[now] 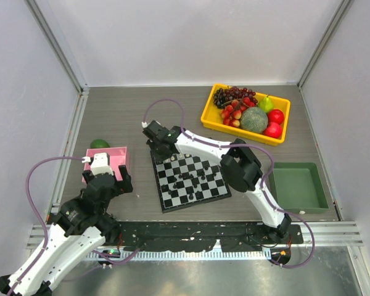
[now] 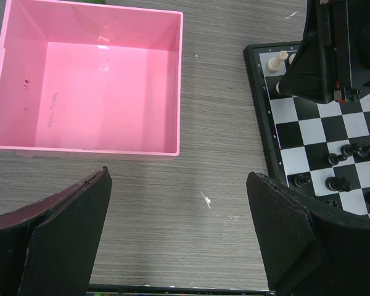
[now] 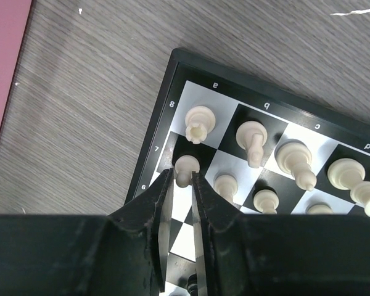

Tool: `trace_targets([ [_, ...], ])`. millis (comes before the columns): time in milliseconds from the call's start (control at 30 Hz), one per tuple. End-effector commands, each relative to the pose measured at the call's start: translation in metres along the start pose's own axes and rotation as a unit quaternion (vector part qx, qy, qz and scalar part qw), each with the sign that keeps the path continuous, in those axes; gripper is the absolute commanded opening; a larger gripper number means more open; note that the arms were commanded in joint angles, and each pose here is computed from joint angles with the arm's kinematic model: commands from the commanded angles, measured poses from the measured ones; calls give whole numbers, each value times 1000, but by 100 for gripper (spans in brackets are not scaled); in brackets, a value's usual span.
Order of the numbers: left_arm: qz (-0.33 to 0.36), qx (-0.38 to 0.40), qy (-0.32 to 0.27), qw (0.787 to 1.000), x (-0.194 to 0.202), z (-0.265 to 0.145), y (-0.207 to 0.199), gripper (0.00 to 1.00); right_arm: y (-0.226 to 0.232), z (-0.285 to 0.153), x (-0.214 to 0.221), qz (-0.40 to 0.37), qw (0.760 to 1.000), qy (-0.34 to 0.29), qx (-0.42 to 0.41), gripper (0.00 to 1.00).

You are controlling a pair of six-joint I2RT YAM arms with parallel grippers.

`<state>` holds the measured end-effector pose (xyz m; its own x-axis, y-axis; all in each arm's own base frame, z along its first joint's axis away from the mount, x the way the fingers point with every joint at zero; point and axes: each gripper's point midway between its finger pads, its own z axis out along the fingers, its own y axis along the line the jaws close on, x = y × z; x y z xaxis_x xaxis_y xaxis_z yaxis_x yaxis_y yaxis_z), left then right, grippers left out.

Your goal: Set up the chess pieces on the board

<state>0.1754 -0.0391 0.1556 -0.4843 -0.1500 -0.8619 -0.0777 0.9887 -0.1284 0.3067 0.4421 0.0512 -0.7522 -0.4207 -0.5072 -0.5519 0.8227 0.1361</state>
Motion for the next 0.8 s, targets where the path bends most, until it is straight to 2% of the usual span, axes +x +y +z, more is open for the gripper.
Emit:
trace_targets([
  [0, -8, 4, -19, 1000, -10, 1, -3, 99, 9, -9, -17, -8, 1000, -19, -21, 25],
  [500, -9, 1, -18, 1000, -9, 1, -3, 99, 15, -42, -35, -18, 998, -48, -34, 32],
  [600, -10, 2, -19, 1000, -10, 1, -3, 99, 10, -67, -41, -20, 997, -67, -29, 40],
  [733, -11, 0, -20, 1000, -9, 1, -2, 99, -10, -114, -40, -11, 994, -113, -3, 43],
  [767, -12, 0, -21, 1000, -10, 1, -2, 99, -14, -124, -40, -9, 992, -124, 2, 48],
])
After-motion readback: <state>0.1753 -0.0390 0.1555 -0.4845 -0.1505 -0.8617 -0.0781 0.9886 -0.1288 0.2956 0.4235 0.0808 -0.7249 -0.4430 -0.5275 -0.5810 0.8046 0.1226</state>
